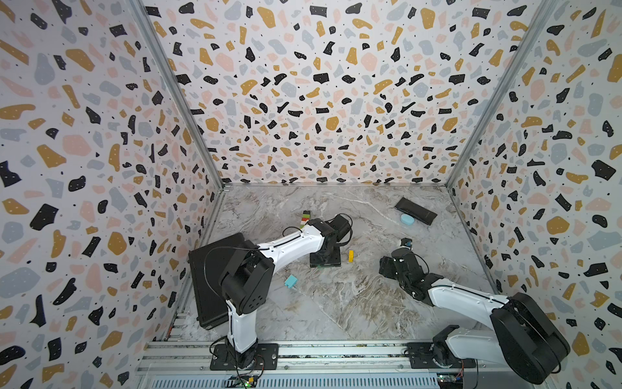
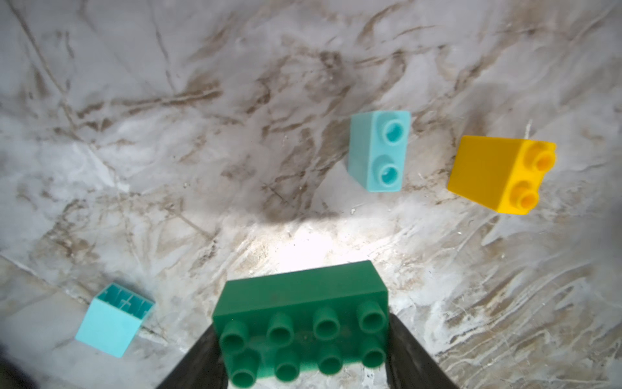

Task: Assemble the letter h with lego
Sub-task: Pick up the lego brick from the center of the board, then assemble the lego brick with the lego brick.

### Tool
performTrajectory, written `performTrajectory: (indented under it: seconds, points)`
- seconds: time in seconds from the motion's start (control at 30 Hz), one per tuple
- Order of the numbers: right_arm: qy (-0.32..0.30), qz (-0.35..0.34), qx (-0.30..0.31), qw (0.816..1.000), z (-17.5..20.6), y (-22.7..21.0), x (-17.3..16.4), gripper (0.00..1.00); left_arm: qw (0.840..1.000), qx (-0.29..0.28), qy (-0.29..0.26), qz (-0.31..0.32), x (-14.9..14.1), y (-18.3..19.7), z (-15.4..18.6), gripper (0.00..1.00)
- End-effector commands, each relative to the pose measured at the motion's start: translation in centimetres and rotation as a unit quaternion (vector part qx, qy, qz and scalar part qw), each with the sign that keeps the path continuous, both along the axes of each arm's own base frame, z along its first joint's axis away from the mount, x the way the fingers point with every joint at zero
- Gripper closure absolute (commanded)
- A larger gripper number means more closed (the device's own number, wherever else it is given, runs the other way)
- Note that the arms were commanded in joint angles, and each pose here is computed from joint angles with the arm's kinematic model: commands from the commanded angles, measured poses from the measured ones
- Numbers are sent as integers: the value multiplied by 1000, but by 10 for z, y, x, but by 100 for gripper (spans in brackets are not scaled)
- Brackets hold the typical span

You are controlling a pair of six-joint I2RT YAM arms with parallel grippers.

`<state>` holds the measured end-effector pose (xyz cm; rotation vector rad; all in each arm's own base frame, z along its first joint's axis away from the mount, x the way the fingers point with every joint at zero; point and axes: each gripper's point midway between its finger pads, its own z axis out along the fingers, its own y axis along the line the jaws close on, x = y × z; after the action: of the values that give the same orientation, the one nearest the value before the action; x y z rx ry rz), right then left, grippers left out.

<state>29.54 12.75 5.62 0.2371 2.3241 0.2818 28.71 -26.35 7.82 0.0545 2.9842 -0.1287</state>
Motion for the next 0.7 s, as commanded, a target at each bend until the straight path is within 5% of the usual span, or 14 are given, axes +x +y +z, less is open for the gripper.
performTrajectory:
  seconds: [0.0,0.67]
  points:
    - [-21,-3,4,1000,17,1,8,26,998,-21,-20,-62,11,-16,17,95]
    - [-23,-5,1,1000,17,1,9,27,995,6,1,-104,37,-51,1,100]
